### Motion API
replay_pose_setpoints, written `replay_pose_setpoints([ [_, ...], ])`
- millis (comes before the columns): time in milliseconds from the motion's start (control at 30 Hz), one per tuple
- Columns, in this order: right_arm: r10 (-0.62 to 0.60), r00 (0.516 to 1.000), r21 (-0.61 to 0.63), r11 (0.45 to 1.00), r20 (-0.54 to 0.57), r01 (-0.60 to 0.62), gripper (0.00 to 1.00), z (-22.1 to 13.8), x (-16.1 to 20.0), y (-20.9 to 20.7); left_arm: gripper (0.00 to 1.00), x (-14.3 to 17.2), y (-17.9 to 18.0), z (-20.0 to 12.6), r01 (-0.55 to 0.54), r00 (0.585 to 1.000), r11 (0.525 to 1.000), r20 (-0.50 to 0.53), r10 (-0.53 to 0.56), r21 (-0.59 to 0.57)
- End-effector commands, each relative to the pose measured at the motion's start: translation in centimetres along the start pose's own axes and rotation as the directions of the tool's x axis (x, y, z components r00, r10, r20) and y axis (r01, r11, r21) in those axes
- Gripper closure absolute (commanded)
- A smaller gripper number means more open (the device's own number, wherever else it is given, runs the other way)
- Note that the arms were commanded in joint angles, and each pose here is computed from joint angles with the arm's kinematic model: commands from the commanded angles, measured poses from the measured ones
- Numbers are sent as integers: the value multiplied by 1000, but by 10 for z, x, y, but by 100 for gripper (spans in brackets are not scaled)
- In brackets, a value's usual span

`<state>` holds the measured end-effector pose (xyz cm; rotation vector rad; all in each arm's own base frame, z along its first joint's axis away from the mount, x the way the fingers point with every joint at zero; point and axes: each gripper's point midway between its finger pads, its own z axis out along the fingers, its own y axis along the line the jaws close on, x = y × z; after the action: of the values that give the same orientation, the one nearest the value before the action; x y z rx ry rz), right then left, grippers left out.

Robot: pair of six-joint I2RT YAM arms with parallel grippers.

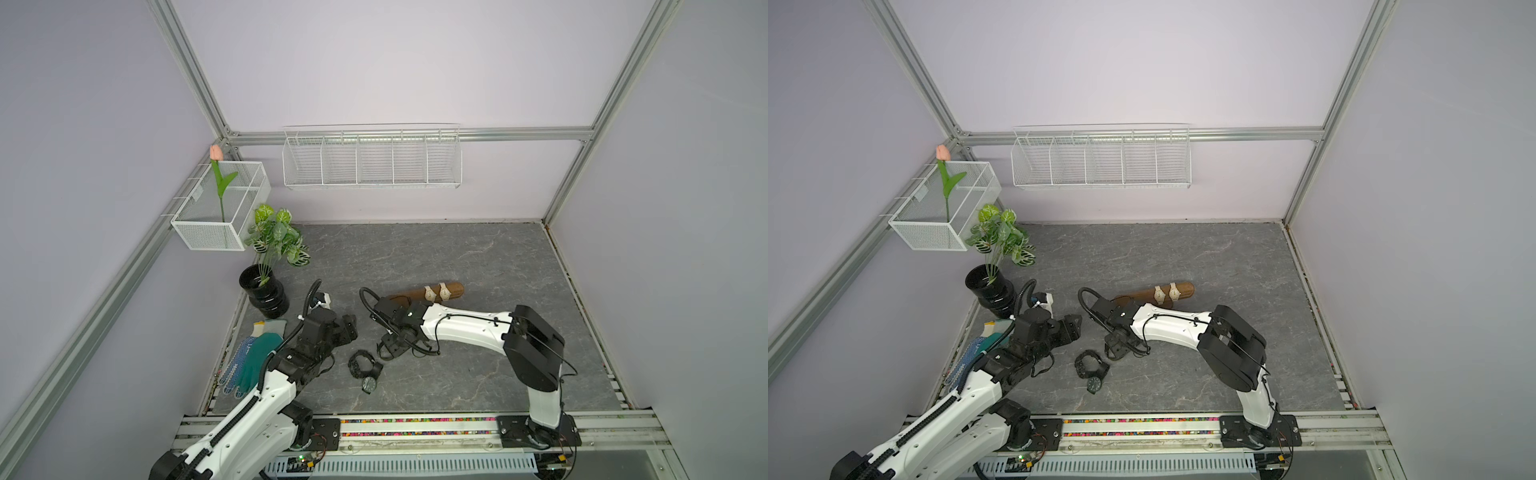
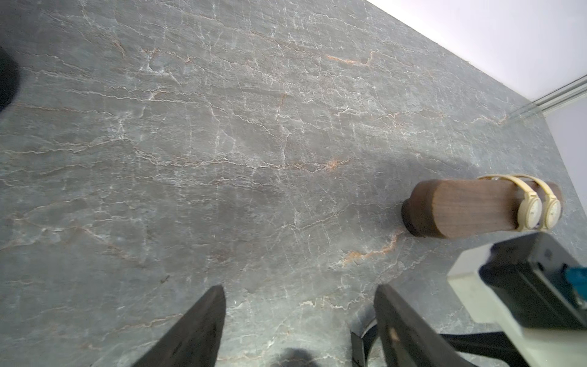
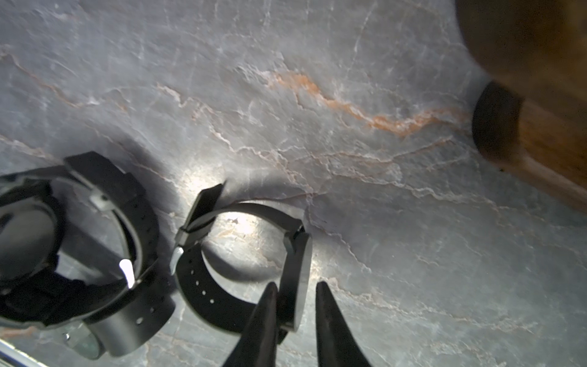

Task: Place watch on stand
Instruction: Pick up the watch at the center of the board.

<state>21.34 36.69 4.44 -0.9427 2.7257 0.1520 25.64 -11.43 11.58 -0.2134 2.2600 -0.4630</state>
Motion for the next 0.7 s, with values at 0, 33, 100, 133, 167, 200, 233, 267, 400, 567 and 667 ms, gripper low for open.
replay_pose_setpoints([
  [0, 2, 1000, 17, 1000, -12, -2, 76, 8, 3, -4, 24, -8, -7, -2, 0, 1000, 1000, 16, -1, 22],
  [33, 4, 1000, 16, 1000, -10, -4, 76, 8, 3, -4, 24, -8, -8, -2, -1, 1000, 1000, 16, 1, 24],
  [100, 11, 1000, 17, 1000, 3, -11, 80, 6, 2, -5, 24, -6, -10, -2, -7, 1000, 999, 8, 7, 33],
  [133, 12, 1000, 13, 1000, 16, -12, 81, 5, 2, -5, 25, -6, -11, -1, -12, 1000, 999, 2, 12, 38],
  [167, 16, 999, 12, 1000, 35, -17, 82, 2, 0, -6, 25, -5, -12, 0, -18, 1000, 999, -5, 18, 42],
  [200, 19, 998, 19, 1000, 52, -20, 83, -2, -1, -9, 26, -4, -13, 0, -19, 1000, 999, -12, 19, 48],
  [233, 21, 998, 28, 999, 65, -23, 84, -6, -2, -11, 26, -3, -15, 1, -21, 1000, 998, -16, 22, 58],
  [267, 23, 996, 37, 999, 83, -26, 85, -10, -3, -14, 27, -3, -18, 1, -23, 999, 997, -21, 25, 69],
  [400, 38, 983, 62, 997, 179, -50, 86, -32, -11, -29, 29, -4, -46, -3, -97, 995, 986, -17, 100, 139],
  [567, 76, 950, 106, 988, 302, -112, 86, -63, -17, -53, 30, -5, -95, -15, -213, 976, 949, 16, 216, 234],
  [667, 105, 928, 113, 981, 358, -155, 85, -80, -19, -68, 31, -2, -117, -17, -225, 973, 925, 27, 228, 307],
])
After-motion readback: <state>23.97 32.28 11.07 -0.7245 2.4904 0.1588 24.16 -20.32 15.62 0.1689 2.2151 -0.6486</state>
